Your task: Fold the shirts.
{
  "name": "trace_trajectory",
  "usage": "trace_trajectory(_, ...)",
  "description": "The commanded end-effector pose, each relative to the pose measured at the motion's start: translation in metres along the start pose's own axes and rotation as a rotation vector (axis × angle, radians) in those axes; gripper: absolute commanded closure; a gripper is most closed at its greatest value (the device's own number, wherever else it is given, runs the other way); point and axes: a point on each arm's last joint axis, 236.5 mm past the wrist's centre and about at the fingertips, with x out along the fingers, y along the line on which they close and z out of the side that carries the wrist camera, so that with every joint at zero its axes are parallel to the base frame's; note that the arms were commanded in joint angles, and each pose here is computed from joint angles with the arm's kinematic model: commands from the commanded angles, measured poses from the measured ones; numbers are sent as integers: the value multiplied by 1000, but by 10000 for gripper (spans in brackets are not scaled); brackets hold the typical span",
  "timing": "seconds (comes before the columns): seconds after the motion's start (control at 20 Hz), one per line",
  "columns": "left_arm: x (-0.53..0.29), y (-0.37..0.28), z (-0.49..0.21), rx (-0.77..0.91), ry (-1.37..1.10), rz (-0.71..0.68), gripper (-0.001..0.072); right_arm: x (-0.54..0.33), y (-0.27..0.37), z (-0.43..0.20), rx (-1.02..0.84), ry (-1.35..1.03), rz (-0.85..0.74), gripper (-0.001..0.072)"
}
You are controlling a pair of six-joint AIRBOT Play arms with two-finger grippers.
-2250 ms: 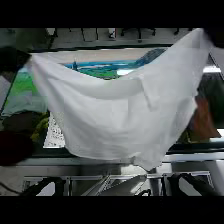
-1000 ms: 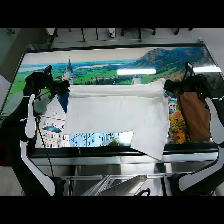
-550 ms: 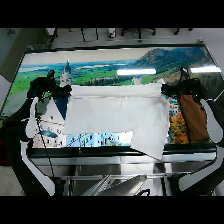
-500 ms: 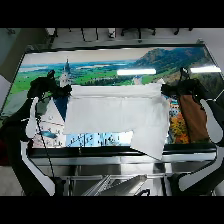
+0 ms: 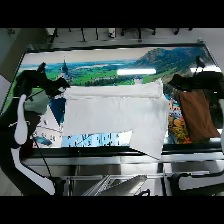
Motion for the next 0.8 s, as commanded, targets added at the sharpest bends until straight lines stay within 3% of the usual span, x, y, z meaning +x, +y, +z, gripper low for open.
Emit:
trace_trajectory(0.0, -84, 24, -19, -7, 55, 28, -2, -88, -8, -36, -2, 127, -11, 403)
trace_trajectory(0.15, -105, 50, -75, -12, 181, 51, -1, -130, -46, -93, 108, 144, -91, 402)
trace_trajectory(0.25, -89, 62, -120, -19, 266, 45, -1, -134, -68, -143, 244, 164, -96, 206)
trace_trajectory(0.45, -39, 77, -201, -72, 406, -9, -1, -117, -88, -228, 413, 280, -67, 210)
trace_trajectory(0.75, 8, 64, -222, -140, 411, -164, -1, -92, -71, -271, 469, 327, 44, 210)
